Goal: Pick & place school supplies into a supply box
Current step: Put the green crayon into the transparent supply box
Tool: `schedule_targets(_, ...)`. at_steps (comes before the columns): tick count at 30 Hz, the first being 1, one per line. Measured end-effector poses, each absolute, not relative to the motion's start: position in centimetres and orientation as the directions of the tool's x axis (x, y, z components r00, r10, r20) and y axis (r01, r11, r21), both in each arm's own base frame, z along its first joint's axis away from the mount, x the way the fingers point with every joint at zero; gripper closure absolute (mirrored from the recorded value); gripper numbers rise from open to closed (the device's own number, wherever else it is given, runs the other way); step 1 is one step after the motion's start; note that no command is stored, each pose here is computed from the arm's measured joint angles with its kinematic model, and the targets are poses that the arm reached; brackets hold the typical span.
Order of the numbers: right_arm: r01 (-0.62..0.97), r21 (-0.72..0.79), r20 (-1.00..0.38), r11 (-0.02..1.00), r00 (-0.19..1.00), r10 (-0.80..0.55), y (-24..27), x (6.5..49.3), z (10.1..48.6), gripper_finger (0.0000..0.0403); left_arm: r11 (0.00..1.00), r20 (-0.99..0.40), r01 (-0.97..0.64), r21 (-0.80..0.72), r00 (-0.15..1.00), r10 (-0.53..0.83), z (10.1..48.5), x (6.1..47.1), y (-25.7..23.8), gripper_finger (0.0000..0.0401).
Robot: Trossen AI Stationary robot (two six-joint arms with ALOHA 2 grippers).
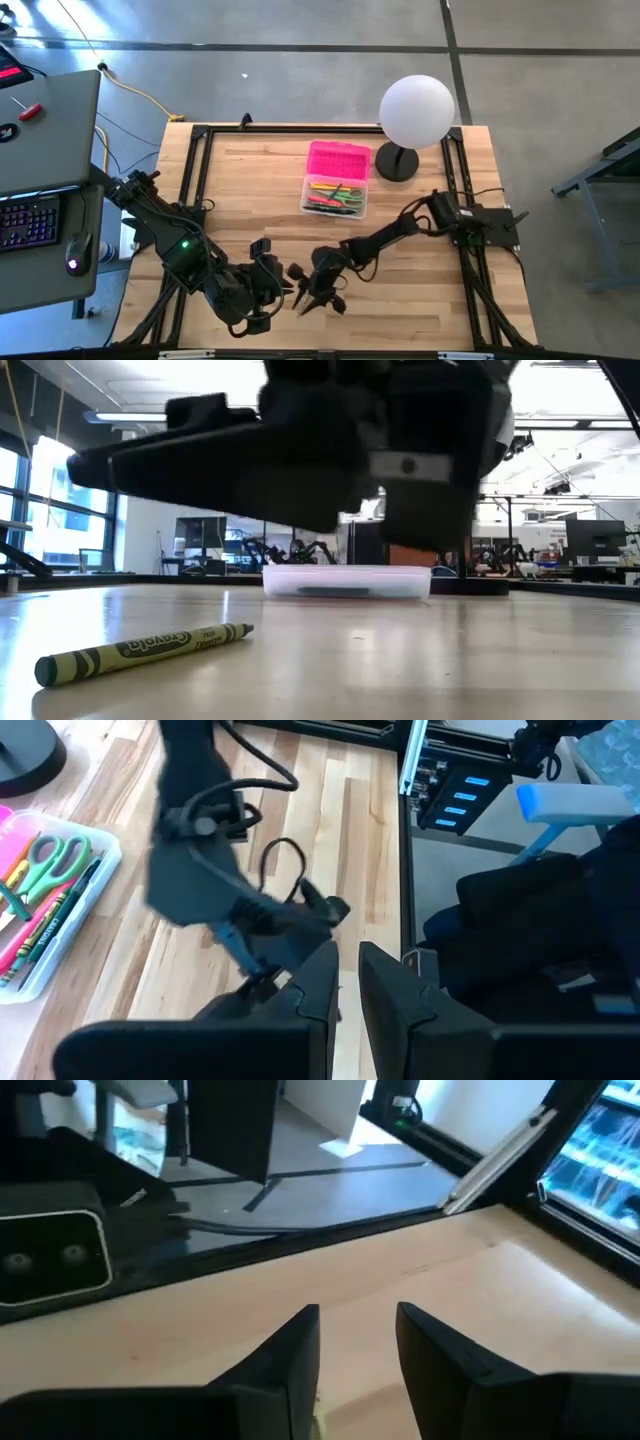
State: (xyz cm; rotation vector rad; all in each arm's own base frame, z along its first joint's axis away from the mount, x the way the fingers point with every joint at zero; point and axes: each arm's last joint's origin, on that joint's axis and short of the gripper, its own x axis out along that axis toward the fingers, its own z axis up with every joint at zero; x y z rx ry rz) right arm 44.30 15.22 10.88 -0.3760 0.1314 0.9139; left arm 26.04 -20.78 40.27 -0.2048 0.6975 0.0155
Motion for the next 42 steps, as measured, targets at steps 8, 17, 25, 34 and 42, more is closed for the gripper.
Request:
schedule_targets(8,-0.845,-0.236,-0.378,0.481,0.535,0.755,13.9,45.5,11.2,0.0290,0.980,-0.638,-0.082,-0.183,0.768,-0.055,40.3,26.1,-20.8,0.0327)
schedule_targets(17,-0.859,-0.210,-0.402,0.467,0.511,0.760,13.9,45.6,7.8,0.0290,0.979,-0.636,-0.081,-0.187,0.770,-0.057,40.3,26.1,-20.8,0.0327)
schedule_targets(25,-0.874,-0.159,-0.394,0.460,0.483,0.782,12.9,45.8,6.1,0.0292,0.979,-0.633,-0.081,-0.189,0.772,-0.058,40.3,26.1,-20.8,0.0327)
schedule_targets(34,-0.888,-0.138,-0.403,0.439,0.455,0.794,12.9,45.7,5.9,0.0381,0.979,-0.633,-0.081,-0.189,0.772,-0.059,40.3,26.1,-20.8,0.0327)
schedule_targets(42,-0.897,-0.105,-0.398,0.429,0.433,0.809,12.9,45.5,5.8,0.0389,0.979,-0.633,-0.081,-0.189,0.772,-0.059,40.3,26.1,-20.8,0.0327)
